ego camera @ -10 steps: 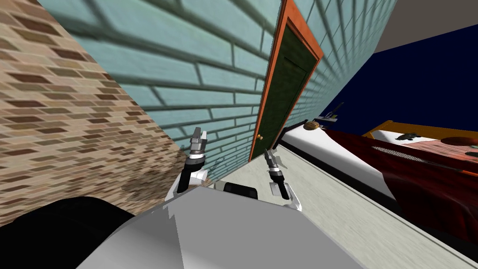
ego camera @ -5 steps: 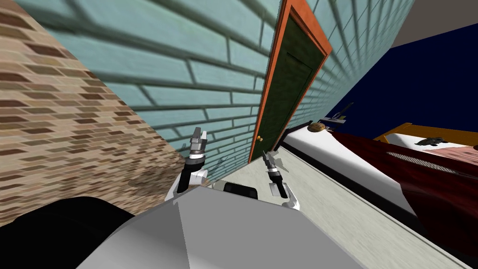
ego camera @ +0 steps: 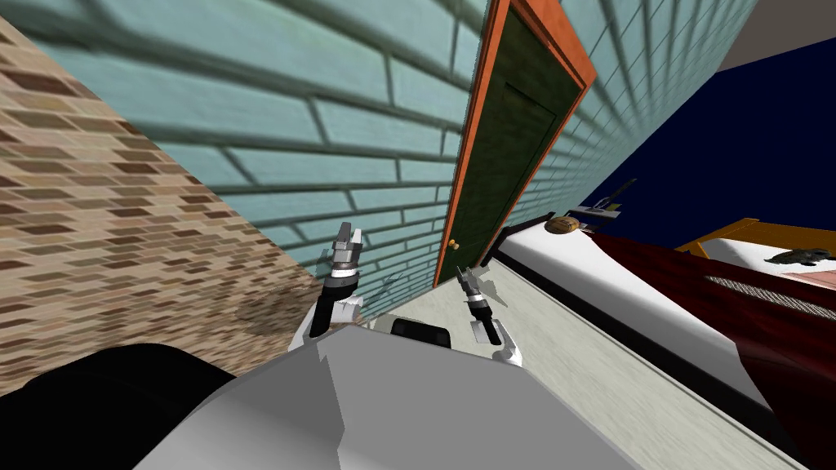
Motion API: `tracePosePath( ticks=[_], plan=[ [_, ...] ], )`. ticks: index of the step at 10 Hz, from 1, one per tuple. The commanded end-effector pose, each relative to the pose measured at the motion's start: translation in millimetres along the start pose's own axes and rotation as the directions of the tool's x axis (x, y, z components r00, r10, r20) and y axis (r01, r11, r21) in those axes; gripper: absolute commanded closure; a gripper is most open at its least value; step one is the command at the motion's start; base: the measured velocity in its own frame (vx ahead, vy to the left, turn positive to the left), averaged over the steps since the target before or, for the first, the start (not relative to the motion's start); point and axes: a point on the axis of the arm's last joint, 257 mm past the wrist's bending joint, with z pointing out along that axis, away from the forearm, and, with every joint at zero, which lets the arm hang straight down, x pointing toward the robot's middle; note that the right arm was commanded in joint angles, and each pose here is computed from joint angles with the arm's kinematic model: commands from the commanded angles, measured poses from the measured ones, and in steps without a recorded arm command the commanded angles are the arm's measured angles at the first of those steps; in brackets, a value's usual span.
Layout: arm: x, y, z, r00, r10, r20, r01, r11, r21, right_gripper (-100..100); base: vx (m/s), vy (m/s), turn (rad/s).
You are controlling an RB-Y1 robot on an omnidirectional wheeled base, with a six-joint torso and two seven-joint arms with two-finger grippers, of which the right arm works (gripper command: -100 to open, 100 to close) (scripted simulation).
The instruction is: Pull the door open
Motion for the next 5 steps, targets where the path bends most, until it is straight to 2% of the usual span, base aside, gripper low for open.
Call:
tracePosePath(
  ticks=[1, 5],
  plan=[
    [7.3, -3.3, -1.2, 1.0, -0.023, -0.016, 0.023, 1.0, 0.0, -100, 0.032, -0.055, 0.046],
    [30.3, -14.2, -6.5, 0.993, -0.097, -0.072, 0.097, 0.995, -0.003, -100, 0.074, -0.09, 0.073]
  ],
)
